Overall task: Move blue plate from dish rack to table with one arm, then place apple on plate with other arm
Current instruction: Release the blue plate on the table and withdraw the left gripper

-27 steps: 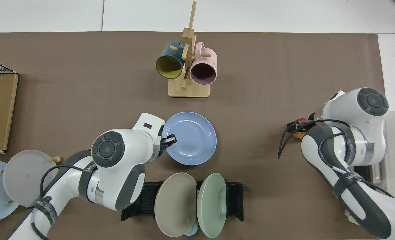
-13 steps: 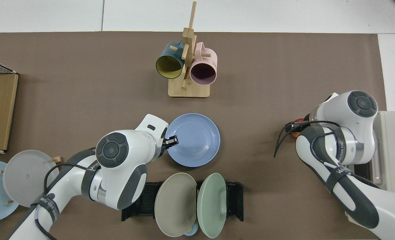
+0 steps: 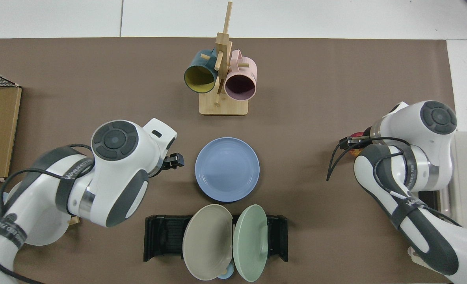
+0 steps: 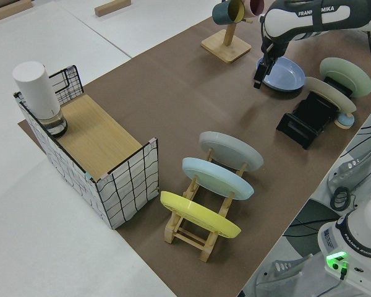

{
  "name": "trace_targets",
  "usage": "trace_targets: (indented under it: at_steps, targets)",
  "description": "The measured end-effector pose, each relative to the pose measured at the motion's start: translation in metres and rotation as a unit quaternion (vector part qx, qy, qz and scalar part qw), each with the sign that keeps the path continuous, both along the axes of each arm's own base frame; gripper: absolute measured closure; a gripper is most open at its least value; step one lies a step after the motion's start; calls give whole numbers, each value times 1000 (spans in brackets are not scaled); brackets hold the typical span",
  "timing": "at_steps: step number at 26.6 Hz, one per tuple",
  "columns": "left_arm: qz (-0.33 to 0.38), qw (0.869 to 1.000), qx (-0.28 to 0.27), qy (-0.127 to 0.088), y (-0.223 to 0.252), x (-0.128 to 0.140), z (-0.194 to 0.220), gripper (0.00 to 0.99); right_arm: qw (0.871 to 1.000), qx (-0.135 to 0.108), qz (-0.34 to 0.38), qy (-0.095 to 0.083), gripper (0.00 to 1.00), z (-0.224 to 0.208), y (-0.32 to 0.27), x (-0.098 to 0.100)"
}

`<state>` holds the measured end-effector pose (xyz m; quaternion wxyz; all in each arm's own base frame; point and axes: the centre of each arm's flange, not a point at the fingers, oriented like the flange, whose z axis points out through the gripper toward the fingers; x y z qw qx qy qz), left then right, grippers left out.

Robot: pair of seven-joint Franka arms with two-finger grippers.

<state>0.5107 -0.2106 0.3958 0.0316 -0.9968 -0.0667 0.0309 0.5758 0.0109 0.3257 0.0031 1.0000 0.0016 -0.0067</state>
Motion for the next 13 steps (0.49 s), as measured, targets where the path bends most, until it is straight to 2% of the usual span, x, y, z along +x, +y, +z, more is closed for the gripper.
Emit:
trace_targets:
  at_steps: [3, 8, 10, 13]
  targets:
    - [-8, 1000, 10, 12, 23, 12, 35, 0, 1000, 2, -1, -8, 291, 33, 2, 5]
    - [-19, 999, 18, 20, 69, 23, 104, 0, 1000, 7, 2, -22, 291, 96, 8, 3]
    - [-21, 999, 20, 18, 84, 23, 126, 0, 1000, 9, 4, -24, 291, 120, 9, -1]
    - [-24, 1000, 19, 4, 109, 21, 154, 0, 1000, 11, 7, -22, 291, 156, 12, -7]
